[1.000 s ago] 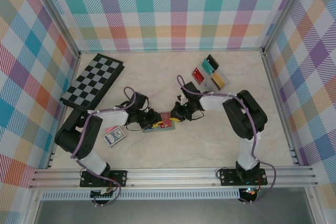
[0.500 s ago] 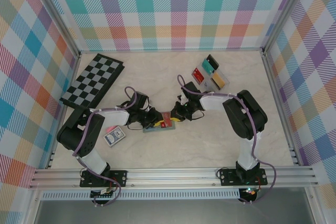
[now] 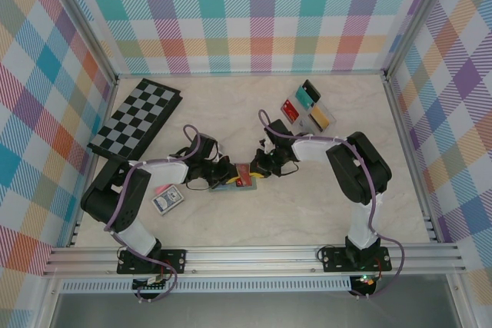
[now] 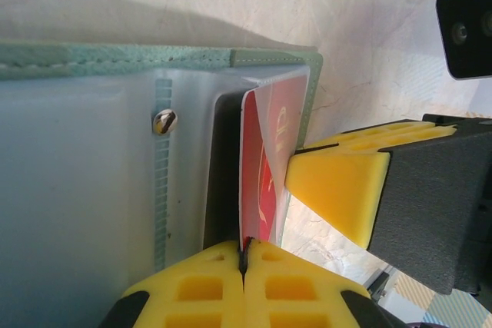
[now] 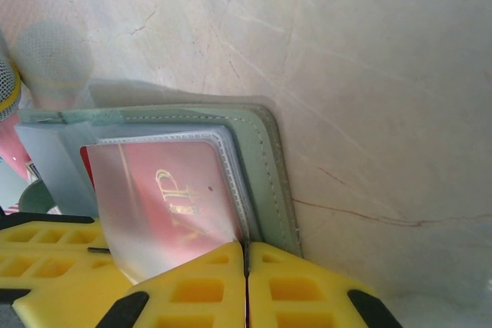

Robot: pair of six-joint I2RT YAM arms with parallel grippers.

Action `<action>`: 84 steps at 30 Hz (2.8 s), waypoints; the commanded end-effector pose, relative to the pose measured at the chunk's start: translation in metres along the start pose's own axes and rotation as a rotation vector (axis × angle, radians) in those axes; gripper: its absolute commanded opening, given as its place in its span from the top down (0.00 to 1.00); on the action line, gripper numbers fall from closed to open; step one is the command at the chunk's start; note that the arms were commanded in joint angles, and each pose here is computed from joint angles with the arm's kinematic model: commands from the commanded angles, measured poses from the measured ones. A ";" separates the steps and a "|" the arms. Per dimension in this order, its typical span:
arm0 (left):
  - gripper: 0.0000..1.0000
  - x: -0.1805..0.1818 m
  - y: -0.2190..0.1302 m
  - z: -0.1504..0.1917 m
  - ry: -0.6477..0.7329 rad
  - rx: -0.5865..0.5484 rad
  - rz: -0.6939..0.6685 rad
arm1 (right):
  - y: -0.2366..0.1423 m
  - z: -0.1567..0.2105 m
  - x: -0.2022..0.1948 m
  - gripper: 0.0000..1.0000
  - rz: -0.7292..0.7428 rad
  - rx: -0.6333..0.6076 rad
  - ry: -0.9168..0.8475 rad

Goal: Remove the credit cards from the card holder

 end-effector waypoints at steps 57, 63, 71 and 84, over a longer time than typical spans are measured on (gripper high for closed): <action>1.00 -0.090 -0.125 -0.062 0.132 -0.266 -0.007 | -0.113 -0.007 0.061 0.31 -0.271 -0.161 -0.146; 1.00 -0.080 -0.103 -0.058 0.099 -0.218 0.035 | -0.078 -0.016 0.026 0.35 -0.165 -0.104 -0.054; 1.00 -0.073 -0.061 -0.058 0.090 -0.152 0.047 | -0.068 -0.022 0.001 0.38 -0.045 -0.137 -0.038; 1.00 -0.075 -0.018 -0.063 0.108 -0.109 0.036 | -0.088 -0.015 0.011 0.36 -0.088 -0.192 -0.112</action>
Point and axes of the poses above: each hand's point on the last joint's axis, 136 mm out from that joint toward the fingers, its own y axis out along the fingers, its own x axis along the line the jaws close on, z = x × y, the point moved 4 cm from there along -y, back along the fingers, and after that the axes turned 14 degrees about y, right-handed, at the moved point
